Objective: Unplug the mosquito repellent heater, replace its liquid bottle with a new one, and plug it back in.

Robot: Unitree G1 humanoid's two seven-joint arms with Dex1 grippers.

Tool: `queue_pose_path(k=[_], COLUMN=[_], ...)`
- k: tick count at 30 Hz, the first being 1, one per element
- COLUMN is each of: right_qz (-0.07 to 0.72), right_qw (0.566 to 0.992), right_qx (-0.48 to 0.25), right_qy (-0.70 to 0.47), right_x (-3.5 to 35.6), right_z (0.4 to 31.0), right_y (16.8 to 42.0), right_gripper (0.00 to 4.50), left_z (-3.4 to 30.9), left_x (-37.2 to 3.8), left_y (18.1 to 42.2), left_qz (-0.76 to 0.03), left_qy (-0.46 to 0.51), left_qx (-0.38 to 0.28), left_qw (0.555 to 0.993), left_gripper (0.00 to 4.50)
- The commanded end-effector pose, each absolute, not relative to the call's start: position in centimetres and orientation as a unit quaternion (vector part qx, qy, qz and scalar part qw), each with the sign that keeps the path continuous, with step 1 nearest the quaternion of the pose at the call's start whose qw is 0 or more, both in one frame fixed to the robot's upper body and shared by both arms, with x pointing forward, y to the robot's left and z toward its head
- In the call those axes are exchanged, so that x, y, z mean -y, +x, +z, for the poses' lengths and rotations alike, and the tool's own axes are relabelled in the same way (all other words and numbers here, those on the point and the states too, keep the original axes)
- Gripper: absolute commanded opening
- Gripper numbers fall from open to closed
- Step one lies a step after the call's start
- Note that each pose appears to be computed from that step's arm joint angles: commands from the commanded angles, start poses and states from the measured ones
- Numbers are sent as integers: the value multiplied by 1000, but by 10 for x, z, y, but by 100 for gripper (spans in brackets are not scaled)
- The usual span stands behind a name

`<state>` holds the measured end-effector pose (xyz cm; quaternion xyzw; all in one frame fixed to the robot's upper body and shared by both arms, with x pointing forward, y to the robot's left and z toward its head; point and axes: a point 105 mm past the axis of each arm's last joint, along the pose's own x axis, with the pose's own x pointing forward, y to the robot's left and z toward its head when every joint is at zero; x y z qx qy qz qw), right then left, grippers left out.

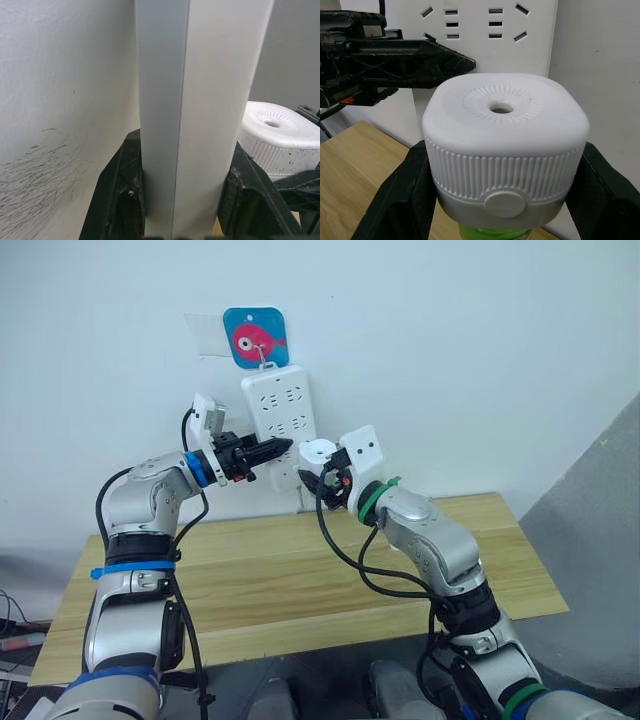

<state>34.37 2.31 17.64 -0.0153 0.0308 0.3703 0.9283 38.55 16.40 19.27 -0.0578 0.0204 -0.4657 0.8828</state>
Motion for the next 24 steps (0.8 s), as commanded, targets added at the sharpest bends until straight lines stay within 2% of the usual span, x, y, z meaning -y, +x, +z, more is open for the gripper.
queue_pose_path(k=[1,21,24], right_qz=[392,400,398], right_qw=[920,911,917], right_qx=[-7,50,25], right_qy=[-16,-90,-25], right_x=[-43,-52,-53], right_z=[195,221,222], right_y=[341,343,343], right_gripper=[303,303,303], left_z=[216,208,208], left_x=[-128,-130,-130], left_y=[371,372,372], left_qz=[-550,-547,-546], left_qy=[-58,-39,-38], left_qx=[27,22,22], left_qw=[833,836,836], left_gripper=[133,133,133])
